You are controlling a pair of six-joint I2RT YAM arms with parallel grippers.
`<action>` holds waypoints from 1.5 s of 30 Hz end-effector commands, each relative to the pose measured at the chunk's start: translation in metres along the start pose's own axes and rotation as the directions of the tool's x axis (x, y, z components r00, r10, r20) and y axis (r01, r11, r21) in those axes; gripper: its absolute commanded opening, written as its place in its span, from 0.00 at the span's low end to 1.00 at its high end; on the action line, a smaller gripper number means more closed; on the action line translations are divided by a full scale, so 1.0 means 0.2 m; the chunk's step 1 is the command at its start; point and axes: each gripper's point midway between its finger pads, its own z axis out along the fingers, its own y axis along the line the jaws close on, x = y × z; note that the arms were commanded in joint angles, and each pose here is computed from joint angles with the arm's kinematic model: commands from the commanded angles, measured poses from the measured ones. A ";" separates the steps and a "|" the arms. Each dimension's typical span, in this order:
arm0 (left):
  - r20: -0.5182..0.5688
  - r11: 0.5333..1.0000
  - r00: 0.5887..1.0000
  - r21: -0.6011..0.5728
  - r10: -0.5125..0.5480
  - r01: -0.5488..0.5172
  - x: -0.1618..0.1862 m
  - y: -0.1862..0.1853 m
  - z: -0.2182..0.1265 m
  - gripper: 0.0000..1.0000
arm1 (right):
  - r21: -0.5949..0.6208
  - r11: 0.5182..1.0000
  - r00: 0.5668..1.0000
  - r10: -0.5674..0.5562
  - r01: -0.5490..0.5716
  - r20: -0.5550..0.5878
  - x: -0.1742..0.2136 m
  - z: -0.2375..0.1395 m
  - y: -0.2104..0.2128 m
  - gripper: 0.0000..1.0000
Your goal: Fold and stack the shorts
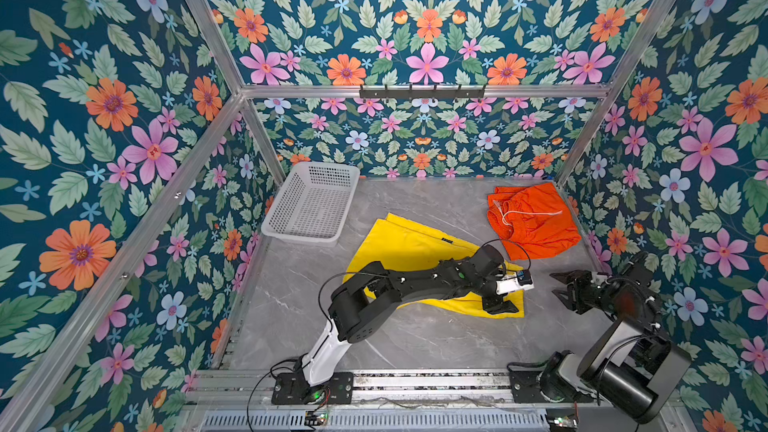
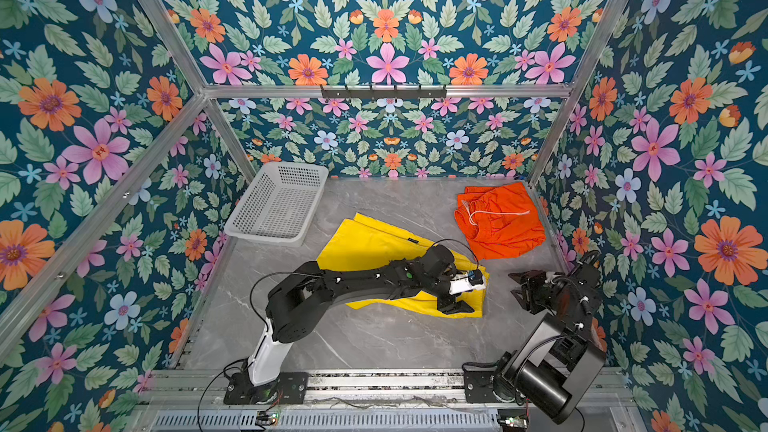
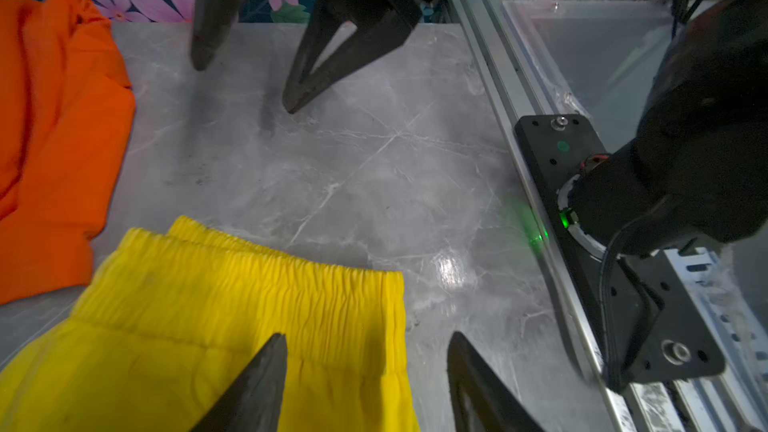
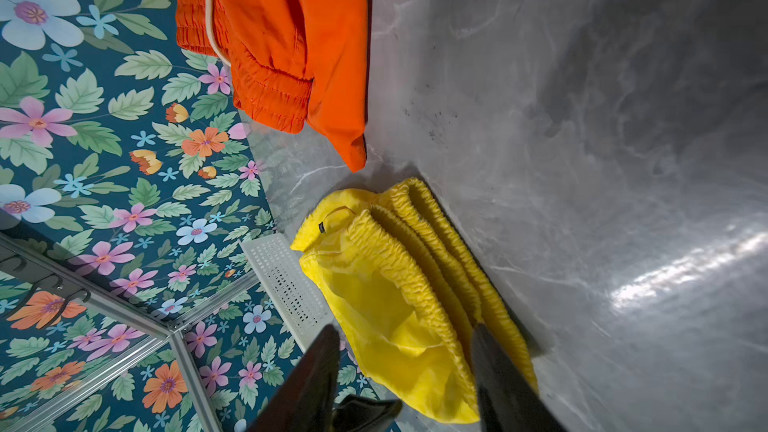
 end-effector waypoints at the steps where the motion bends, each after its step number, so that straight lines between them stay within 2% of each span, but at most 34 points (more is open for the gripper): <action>1: -0.067 0.999 0.997 -0.018 0.043 -0.045 0.09 0.00 0.07 0.64 | -0.001 1.000 1.000 0.005 -0.005 0.010 0.00 0.00 -0.01 0.52; 4: -0.120 0.998 0.991 -0.028 0.057 -0.061 0.18 -0.01 0.13 0.65 | -0.006 1.000 1.000 0.014 -0.014 0.021 -0.01 0.01 -0.02 0.52; 8: -0.183 0.991 0.981 -0.098 0.067 -0.086 0.26 0.04 0.16 0.64 | -0.021 0.999 1.000 0.025 -0.025 0.003 0.02 0.03 -0.04 0.53; 11: -0.179 0.985 0.982 -0.151 0.059 -0.087 0.27 0.07 0.16 0.54 | -0.010 1.000 1.000 0.030 -0.030 0.003 0.04 0.04 -0.07 0.53; 16: -0.070 0.974 0.997 -0.225 0.022 -0.037 0.15 0.11 0.09 0.36 | 0.003 1.000 0.999 -0.006 0.006 0.038 0.06 0.03 -0.10 0.53; 19: 0.024 0.973 1.000 -0.229 0.019 -0.013 0.05 0.10 0.04 0.31 | -0.010 1.000 0.999 -0.001 0.002 0.043 0.09 0.02 -0.09 0.52; 22: 0.116 0.973 0.993 -0.233 0.034 -0.006 -0.03 0.09 -0.01 0.30 | -0.013 0.997 0.997 0.078 -0.078 0.018 0.12 0.04 -0.12 0.53; 24: 0.153 0.974 0.987 -0.227 0.040 -0.004 -0.07 0.07 -0.03 0.29 | -0.051 0.992 0.992 0.111 -0.114 -0.063 0.17 0.07 -0.09 0.54; 27: 0.183 0.974 0.982 -0.225 0.040 0.002 -0.09 0.07 -0.03 0.28 | -0.021 0.993 0.976 0.109 -0.115 -0.190 0.27 0.14 -0.09 0.55; 30: 0.191 0.973 0.981 -0.230 0.044 0.001 -0.10 0.07 -0.04 0.29 | 0.012 0.994 0.958 0.110 -0.111 -0.265 0.34 0.21 -0.10 0.56; 36: 0.188 0.970 0.980 -0.244 0.068 -0.020 -0.10 0.08 -0.04 0.28 | -0.015 0.991 0.942 0.124 -0.135 -0.312 0.38 0.26 -0.09 0.57; 45: 0.181 0.985 0.981 -0.168 0.072 -0.041 -0.08 0.02 0.00 0.29 | -0.075 0.988 0.940 0.100 -0.131 -0.326 0.38 0.27 -0.03 0.58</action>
